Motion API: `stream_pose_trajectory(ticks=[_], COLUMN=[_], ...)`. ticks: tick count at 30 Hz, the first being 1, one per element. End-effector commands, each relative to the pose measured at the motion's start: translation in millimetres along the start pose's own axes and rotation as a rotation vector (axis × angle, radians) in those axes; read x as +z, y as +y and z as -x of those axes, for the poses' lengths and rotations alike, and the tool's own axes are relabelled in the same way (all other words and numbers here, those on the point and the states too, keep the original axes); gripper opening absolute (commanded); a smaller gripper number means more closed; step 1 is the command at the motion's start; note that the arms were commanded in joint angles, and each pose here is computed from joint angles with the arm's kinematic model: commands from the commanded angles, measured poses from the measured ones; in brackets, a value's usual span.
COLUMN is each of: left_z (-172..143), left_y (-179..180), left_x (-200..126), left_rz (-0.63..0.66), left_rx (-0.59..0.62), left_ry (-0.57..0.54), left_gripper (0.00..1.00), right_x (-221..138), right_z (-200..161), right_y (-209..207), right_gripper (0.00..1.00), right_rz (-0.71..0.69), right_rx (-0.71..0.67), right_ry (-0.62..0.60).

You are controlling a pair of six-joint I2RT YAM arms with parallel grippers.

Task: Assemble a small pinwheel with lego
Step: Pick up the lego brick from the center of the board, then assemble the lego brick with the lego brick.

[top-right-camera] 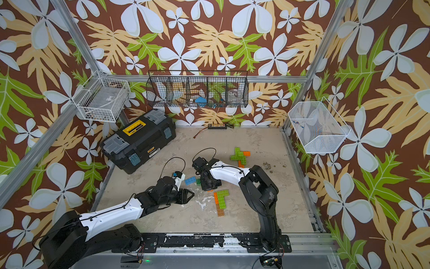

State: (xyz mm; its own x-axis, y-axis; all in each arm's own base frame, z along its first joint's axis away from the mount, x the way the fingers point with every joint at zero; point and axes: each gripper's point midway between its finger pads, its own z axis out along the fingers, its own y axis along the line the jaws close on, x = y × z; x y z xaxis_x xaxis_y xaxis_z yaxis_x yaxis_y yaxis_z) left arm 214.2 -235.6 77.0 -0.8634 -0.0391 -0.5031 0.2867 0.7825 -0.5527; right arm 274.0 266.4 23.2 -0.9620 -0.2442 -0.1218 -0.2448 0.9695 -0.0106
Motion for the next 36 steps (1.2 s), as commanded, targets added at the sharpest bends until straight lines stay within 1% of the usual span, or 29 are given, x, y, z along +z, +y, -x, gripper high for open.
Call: stream_pose_trajectory(ticks=[1, 7, 12, 15, 21, 36], left_z=[6, 4, 2, -1, -10, -12], left_y=[-4, -4, -2, 0, -5, -12], left_x=[0, 1, -3, -4, 2, 7], left_rz=[-0.009, -0.013, -0.018, -0.020, -0.048, -0.066], left_rx=[0.021, 0.017, 0.011, 0.005, 0.014, 0.035], left_ry=[-0.016, -0.013, -0.024, -0.023, 0.014, 0.034], left_gripper=[0.52, 0.53, 0.52, 0.52, 0.52, 0.53], right_x=[6, -9, -16, -20, -28, -25], right_z=[-16, -13, -20, -24, -29, -35], right_y=[-8, 4, 22, 26, 10, -5], right_gripper=[0.13, 0.13, 0.13, 0.12, 0.13, 0.12], right_rz=[-0.031, 0.002, 0.016, 0.019, -0.024, -0.064], right_rx=[-0.004, 0.001, -0.016, -0.009, 0.026, 0.067], right_ry=[0.062, 0.021, 0.008, -0.001, -0.030, -0.027])
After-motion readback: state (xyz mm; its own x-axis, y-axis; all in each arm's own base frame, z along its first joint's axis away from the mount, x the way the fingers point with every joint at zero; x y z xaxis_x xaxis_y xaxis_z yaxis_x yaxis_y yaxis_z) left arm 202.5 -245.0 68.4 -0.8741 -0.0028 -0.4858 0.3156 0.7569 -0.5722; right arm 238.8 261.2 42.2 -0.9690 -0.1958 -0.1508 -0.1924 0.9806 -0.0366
